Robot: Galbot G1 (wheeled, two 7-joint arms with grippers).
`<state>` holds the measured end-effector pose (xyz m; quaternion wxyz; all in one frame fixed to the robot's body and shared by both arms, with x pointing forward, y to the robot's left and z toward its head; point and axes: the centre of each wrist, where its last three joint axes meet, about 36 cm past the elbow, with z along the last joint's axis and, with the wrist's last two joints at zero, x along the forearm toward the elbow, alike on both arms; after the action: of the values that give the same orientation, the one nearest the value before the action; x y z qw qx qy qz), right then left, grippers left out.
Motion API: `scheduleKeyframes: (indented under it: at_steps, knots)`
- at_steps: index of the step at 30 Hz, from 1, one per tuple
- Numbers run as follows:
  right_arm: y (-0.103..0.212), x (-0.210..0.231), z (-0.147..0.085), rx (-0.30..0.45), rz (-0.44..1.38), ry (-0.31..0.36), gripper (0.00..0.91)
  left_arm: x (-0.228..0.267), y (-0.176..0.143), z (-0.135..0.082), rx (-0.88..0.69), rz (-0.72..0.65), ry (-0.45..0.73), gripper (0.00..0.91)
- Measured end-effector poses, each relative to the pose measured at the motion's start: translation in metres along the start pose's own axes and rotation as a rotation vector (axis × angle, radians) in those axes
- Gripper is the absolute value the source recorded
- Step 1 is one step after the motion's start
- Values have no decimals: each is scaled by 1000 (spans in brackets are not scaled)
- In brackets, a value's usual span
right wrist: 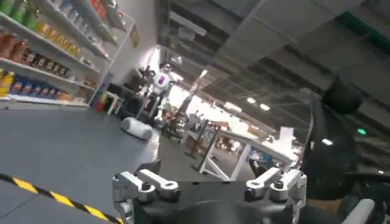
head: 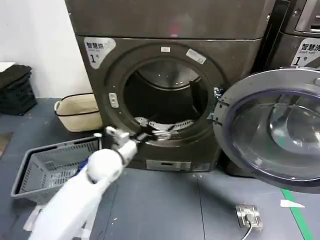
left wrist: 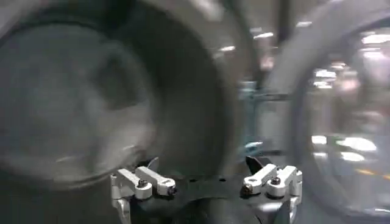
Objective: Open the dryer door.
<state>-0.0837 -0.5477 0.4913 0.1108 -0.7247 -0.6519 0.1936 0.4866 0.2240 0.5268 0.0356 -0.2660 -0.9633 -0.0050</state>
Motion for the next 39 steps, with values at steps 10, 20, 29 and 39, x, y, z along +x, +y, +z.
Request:
scheduleKeyframes:
  at_steps: [10, 20, 29, 39]
  knots:
    - [16, 4, 1, -22, -58, -1, 907, 53, 74, -5, 100, -343, 169, 907]
    - [32, 8, 7, -42, -98, 15, 907, 66, 144, -37, 136, -647, 399, 907]
    - [52, 7, 4, -78, -151, 12, 907, 84, 205, -68, 330, -732, 450, 907]
    - [63, 0, 1, -86, -185, 4, 907, 117, 262, -77, 601, -763, 520, 907]
